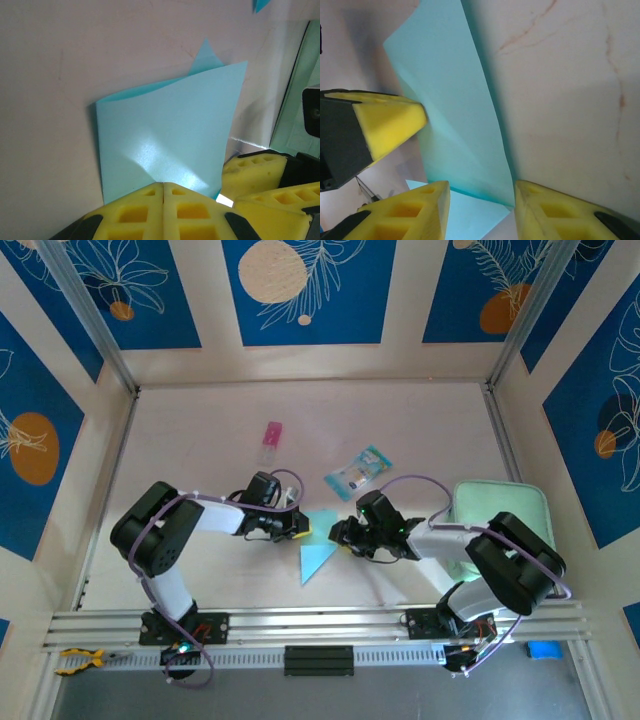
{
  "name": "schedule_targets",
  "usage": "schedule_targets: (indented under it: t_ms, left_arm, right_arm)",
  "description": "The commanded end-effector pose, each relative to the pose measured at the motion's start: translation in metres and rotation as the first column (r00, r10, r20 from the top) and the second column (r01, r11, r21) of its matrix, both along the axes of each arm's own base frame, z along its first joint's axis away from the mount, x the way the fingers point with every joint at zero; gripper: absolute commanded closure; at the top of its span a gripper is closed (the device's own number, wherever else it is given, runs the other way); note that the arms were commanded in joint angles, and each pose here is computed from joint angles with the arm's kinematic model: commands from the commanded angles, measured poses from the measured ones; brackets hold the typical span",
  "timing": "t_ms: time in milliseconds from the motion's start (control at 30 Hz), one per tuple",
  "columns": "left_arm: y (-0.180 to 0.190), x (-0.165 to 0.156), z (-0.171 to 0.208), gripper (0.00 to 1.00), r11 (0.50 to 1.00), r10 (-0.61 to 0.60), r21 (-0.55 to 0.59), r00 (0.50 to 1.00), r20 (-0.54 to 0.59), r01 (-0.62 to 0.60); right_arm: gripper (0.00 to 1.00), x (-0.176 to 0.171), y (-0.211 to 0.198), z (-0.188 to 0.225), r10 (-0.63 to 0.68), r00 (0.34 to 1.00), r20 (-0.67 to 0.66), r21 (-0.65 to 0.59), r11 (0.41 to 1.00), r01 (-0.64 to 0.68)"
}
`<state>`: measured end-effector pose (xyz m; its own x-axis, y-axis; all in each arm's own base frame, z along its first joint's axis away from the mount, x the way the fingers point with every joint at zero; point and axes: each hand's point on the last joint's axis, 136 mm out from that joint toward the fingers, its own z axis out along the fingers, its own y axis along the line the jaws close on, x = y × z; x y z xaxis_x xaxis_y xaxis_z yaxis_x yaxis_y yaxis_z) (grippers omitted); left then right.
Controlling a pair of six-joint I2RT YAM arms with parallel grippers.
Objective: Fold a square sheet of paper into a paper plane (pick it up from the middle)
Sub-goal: Perform the fifth fold on the wing at the bottom-center of the table.
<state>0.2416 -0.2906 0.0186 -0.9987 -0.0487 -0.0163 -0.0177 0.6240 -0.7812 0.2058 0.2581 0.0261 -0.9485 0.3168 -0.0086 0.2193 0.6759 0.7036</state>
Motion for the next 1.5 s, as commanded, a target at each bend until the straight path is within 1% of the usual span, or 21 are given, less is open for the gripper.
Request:
schedule_targets:
  t_ms: [0,400,667,900,1467]
  left_arm:
    - [0.021,-0.021,-0.030,0.95,0.994,0.025,0.108,0.995,-0.092,-0.015]
    - [0.019,-0.018,-0.026,0.95,0.994,0.026,0.104,0.996,-0.082,-0.017]
    - [0.017,-0.015,-0.022,0.95,0.996,0.027,0.089,0.997,-0.072,-0.021]
    - [0.017,-0.016,-0.020,0.95,0.996,0.025,0.082,0.997,-0.066,-0.020]
    - [0.015,-0.014,-0.015,0.95,0.997,0.026,0.072,0.998,-0.060,-0.021]
  right_arm:
    - [0.62,0.007,0.011,0.010,0.015,1.000,0.008,0.059,0.998,-0.015]
    - [0.62,0.015,0.012,0.016,0.075,0.994,0.077,0.107,0.991,-0.083]
    - [0.63,0.019,0.016,0.015,0.147,0.985,0.085,0.134,0.978,-0.157]
    - [0.63,0.026,0.015,0.015,0.157,0.983,0.092,0.149,0.974,-0.169]
    - [0.65,0.035,0.022,0.010,0.241,0.962,0.132,0.199,0.944,-0.264]
